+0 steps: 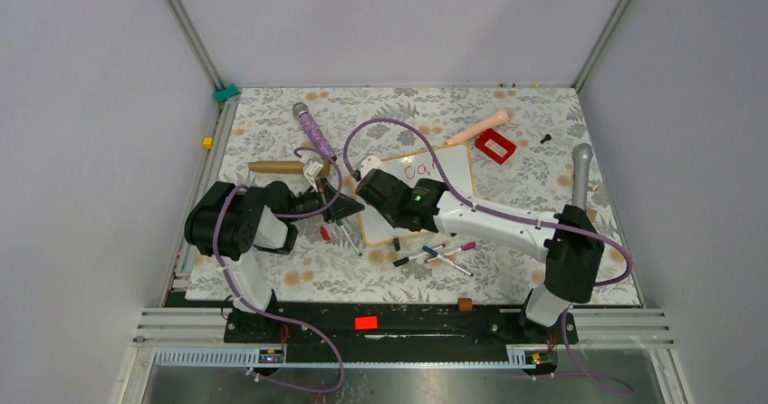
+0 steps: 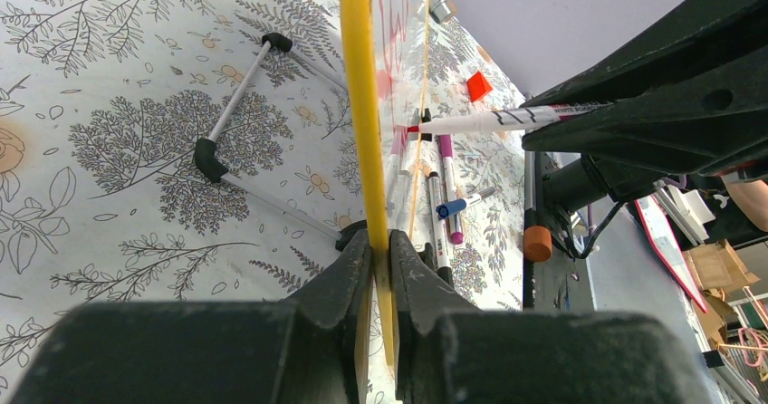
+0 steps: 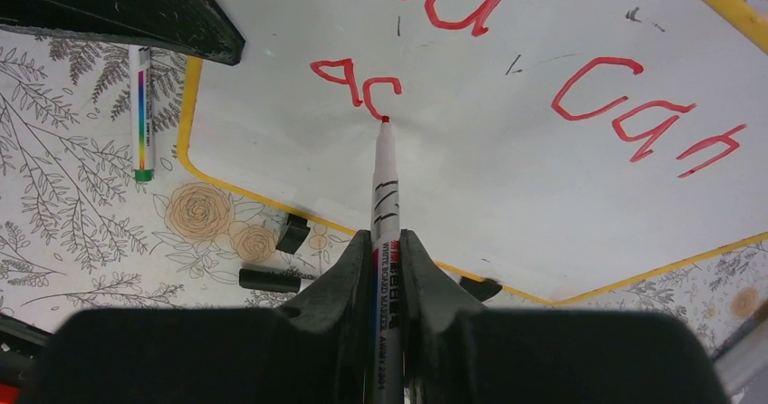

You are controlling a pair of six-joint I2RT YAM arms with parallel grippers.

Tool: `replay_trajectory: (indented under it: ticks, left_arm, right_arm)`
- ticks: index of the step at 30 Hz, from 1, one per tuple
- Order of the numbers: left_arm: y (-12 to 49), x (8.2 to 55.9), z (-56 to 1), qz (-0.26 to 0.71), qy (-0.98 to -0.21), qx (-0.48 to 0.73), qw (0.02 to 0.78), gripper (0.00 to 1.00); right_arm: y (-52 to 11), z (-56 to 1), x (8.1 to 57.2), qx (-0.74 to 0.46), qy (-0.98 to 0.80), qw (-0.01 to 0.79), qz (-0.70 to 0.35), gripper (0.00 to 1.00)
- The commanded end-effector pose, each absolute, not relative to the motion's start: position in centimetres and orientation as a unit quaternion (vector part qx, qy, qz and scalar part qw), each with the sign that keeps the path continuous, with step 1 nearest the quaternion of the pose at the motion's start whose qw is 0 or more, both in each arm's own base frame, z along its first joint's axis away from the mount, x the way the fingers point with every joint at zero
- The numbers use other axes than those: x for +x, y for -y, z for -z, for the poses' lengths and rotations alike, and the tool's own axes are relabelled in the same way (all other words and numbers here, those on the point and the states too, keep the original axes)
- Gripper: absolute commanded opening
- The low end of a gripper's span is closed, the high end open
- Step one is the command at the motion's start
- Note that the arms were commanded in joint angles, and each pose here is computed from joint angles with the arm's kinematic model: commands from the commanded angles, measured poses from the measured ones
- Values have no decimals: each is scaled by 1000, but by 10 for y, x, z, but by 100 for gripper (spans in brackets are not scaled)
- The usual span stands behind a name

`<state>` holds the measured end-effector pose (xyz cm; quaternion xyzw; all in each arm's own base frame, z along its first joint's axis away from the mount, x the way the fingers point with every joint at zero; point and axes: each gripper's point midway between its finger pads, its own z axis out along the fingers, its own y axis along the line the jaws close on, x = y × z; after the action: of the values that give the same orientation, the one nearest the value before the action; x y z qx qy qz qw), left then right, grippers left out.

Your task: Write a sentence on the whiteboard

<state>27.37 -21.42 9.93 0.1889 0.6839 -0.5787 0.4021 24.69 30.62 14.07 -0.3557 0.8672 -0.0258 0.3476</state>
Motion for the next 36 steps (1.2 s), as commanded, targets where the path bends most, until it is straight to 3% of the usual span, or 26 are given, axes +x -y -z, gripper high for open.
replay_trajectory:
  ticks: [1, 17, 36]
  left_arm:
    - [215, 280, -108, 563, -662, 226, 440, 0]
    - [214, 279, -108, 562, -662, 226, 440, 0]
    - [214, 279, -107, 562, -662, 226, 441, 0]
  right_arm:
    - [-301, -155, 265, -326, -866, 376, 53, 0]
    - [-301, -184, 259, -312, -848, 429, -11, 0]
    - [-308, -185, 282, -299, -854, 426, 3, 0]
